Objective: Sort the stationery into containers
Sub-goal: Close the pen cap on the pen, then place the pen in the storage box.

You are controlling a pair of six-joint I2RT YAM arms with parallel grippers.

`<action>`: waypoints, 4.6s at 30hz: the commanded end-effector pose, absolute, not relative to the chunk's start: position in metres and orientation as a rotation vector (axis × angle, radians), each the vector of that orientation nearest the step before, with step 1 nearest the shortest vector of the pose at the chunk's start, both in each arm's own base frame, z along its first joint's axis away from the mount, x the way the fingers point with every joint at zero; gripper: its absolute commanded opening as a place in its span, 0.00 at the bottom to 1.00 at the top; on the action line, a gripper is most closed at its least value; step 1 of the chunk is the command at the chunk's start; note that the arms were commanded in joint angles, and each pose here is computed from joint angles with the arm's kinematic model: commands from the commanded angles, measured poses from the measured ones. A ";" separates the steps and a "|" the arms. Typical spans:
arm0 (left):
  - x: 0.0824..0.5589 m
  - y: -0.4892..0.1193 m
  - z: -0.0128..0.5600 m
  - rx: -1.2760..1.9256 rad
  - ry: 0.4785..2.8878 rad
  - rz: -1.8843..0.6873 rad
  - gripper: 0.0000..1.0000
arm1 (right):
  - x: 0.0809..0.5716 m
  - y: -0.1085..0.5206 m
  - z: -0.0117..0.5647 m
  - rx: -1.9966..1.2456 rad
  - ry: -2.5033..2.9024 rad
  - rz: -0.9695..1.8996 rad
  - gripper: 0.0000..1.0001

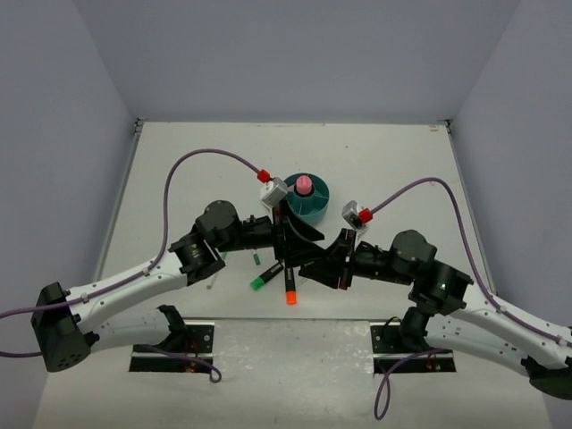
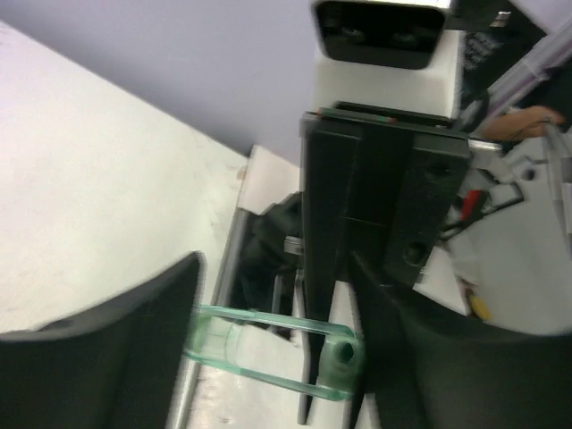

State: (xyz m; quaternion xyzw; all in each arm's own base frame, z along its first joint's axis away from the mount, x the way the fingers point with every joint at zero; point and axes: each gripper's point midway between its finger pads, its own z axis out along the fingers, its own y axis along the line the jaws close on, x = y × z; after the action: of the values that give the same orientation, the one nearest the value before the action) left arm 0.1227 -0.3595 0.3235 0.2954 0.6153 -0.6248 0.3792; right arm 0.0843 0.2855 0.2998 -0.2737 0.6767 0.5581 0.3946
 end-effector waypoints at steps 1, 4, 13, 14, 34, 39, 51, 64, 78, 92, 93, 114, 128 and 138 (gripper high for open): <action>0.132 -0.351 0.334 0.704 1.590 -1.497 1.00 | 0.083 0.286 0.315 -0.717 1.634 1.430 0.00; 0.135 -0.344 0.333 0.654 1.615 -1.480 1.00 | 0.085 0.281 0.314 -0.713 1.628 1.400 0.00; 0.109 -0.350 0.308 0.583 1.750 -1.725 1.00 | 0.094 0.276 0.309 -0.728 1.629 1.306 0.00; 0.105 -0.351 0.307 0.583 1.753 -1.766 1.00 | 0.094 0.278 0.308 -0.742 1.629 1.303 0.00; 0.079 -0.341 0.351 0.550 1.595 -2.041 0.88 | 0.077 0.285 0.290 -0.956 1.600 1.313 0.00; 0.080 -0.334 0.364 0.543 1.563 -1.987 0.71 | 0.077 0.277 0.283 -0.907 1.609 1.308 0.00; 0.094 -0.335 0.355 0.520 1.582 -1.873 0.36 | 0.078 0.277 0.289 -0.828 1.621 1.350 0.00; 0.096 -0.347 0.329 0.604 1.584 -1.838 0.00 | 0.096 0.281 0.338 -0.605 1.616 1.404 0.00; 0.084 -0.357 0.287 0.680 1.629 -1.791 0.00 | 0.126 0.277 0.408 -0.315 1.574 1.415 0.00; 0.130 -0.321 0.342 0.482 1.564 -1.433 0.86 | 0.089 0.299 0.341 -0.680 1.552 1.486 0.00; 0.132 -0.319 0.348 0.477 1.546 -1.426 0.87 | 0.084 0.297 0.341 -0.701 1.541 1.501 0.00; 0.096 -0.307 0.405 0.573 1.182 -1.599 0.61 | 0.053 0.287 0.329 -0.886 1.521 1.556 0.00; 0.093 -0.330 0.373 0.640 1.279 -1.663 0.10 | 0.062 0.286 0.344 -0.854 1.516 1.506 0.00; 0.079 -0.332 0.338 0.656 1.327 -1.774 0.00 | 0.102 0.289 0.391 -0.634 1.517 1.392 0.00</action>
State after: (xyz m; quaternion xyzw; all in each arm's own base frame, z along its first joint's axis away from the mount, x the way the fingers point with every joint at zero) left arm 0.1001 -0.3246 0.3726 0.2302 0.5086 -0.6848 0.4685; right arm 0.0662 0.2903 0.3124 -0.3266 0.6649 0.5667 0.3606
